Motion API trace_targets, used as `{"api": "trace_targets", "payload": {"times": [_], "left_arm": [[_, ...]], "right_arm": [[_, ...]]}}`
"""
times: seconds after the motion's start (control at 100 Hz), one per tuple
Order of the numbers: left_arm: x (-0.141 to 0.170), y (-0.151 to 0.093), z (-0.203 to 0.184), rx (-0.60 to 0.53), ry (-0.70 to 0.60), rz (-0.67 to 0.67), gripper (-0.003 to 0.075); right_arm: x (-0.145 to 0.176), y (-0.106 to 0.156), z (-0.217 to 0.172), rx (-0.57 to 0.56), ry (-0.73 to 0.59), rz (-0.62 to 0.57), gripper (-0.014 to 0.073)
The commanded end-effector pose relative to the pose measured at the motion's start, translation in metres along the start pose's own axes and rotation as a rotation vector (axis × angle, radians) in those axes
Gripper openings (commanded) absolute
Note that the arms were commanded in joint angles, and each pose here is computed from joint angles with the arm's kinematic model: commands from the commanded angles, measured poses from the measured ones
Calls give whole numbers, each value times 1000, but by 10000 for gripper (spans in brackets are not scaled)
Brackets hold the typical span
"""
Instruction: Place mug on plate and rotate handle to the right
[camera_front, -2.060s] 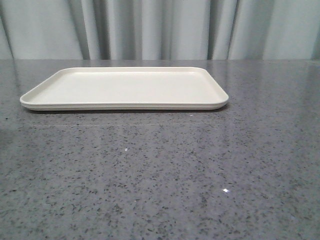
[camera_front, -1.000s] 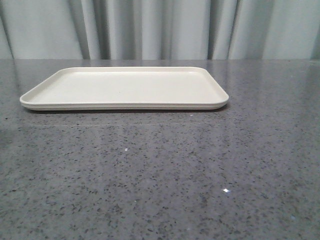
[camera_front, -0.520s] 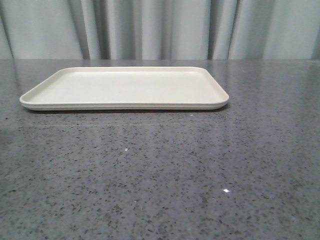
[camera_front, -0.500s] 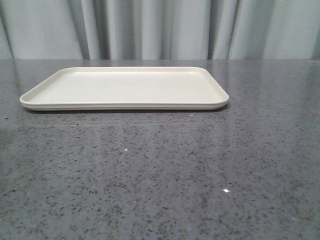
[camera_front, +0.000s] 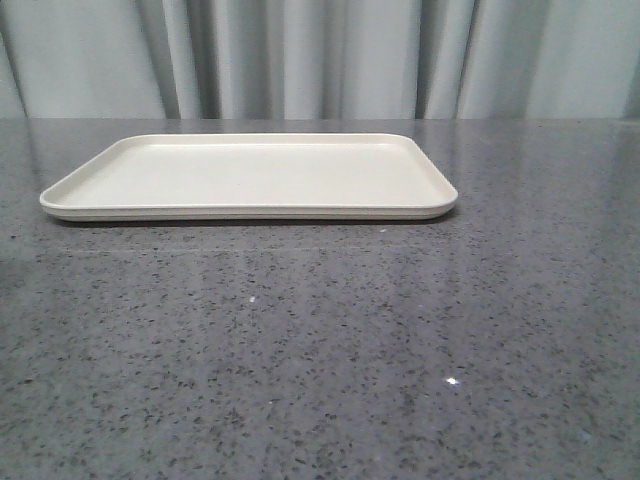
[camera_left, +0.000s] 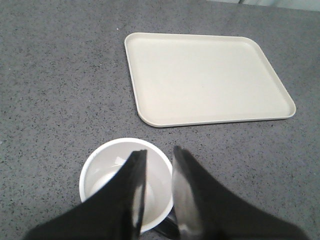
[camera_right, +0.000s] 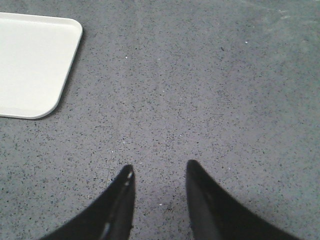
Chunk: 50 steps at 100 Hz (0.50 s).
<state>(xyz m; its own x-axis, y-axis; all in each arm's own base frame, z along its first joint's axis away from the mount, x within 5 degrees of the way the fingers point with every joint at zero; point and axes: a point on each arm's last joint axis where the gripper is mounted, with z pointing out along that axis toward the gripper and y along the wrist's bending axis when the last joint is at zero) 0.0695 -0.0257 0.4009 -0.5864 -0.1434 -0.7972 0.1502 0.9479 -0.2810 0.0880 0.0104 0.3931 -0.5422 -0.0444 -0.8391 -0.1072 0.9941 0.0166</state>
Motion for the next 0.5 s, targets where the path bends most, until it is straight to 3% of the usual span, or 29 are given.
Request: {"api": "trace_targets", "payload": {"times": [0.0, 0.08, 0.15, 0.49], "left_arm": [[-11, -4, -4, 20, -67, -4, 332], [-11, -4, -4, 20, -67, -4, 481], [-11, -4, -4, 20, -65, -7, 552], [-12, 8, 17, -85, 88, 20, 556]], "right_arm": [[-13, -1, -6, 12, -88, -5, 459], [-13, -1, -6, 12, -88, -5, 498], [-13, -1, -6, 12, -89, -5, 498], [-14, -1, -6, 11, -95, -5, 498]]}}
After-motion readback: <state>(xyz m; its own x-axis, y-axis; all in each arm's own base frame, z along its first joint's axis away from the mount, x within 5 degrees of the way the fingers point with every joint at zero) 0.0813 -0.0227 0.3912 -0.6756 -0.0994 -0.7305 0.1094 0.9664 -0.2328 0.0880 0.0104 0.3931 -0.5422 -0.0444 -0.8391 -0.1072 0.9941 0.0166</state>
